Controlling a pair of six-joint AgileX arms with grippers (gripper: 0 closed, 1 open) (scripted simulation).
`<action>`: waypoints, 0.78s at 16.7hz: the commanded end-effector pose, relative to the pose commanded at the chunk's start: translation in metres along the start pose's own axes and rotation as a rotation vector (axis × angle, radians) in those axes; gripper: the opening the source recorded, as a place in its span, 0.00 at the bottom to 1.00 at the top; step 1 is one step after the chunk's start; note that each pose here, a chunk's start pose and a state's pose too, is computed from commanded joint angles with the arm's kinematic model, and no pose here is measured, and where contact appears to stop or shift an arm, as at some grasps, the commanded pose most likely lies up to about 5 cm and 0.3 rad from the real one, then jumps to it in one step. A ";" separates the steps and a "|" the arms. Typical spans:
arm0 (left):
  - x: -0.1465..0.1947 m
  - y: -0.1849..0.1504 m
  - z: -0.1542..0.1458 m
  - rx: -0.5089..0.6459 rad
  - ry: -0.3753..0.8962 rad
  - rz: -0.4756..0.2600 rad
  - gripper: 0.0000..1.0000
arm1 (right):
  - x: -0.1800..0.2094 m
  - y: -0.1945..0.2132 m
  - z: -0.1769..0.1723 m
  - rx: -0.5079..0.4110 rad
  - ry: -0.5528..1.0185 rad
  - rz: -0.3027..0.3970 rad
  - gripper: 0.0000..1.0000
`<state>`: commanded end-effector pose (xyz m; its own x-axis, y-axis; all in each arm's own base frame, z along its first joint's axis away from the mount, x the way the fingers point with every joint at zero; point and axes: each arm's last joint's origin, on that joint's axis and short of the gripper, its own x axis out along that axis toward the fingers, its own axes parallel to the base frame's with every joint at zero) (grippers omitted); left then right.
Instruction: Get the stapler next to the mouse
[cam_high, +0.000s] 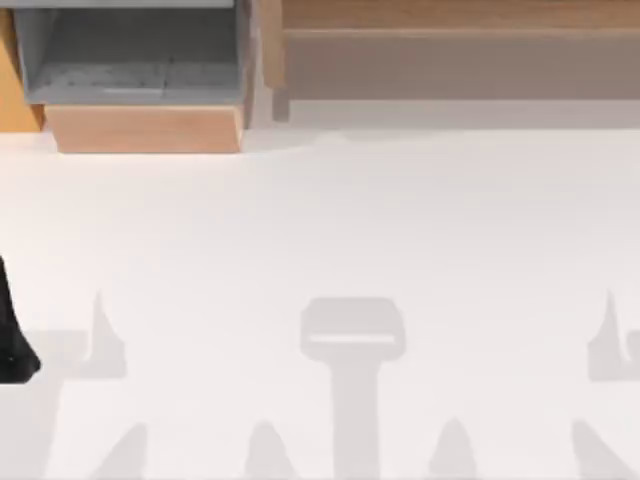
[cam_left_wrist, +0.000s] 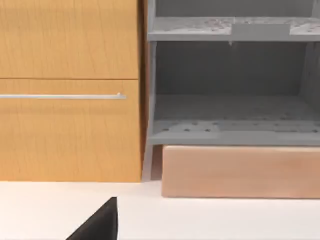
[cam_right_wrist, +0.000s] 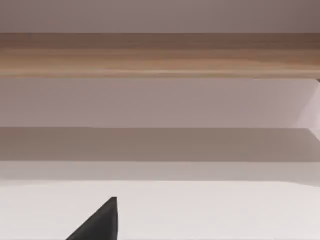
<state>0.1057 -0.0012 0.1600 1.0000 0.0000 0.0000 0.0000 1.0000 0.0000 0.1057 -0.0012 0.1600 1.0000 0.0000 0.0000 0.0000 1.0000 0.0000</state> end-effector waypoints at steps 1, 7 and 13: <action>0.000 0.000 0.000 0.000 0.000 0.000 1.00 | 0.000 0.000 0.000 0.000 0.000 0.000 1.00; 0.000 0.000 0.000 0.000 0.000 0.000 1.00 | 0.004 -0.003 0.014 0.058 0.173 -0.035 1.00; 0.000 0.000 0.000 0.000 0.000 0.000 1.00 | 0.038 -0.017 0.025 0.210 0.716 -0.177 1.00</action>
<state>0.1057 -0.0012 0.1600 1.0000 0.0000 0.0000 0.0000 1.0000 0.0000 0.1436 -0.0180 0.1854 0.7413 -0.0885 -0.6654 0.2316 0.9641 0.1299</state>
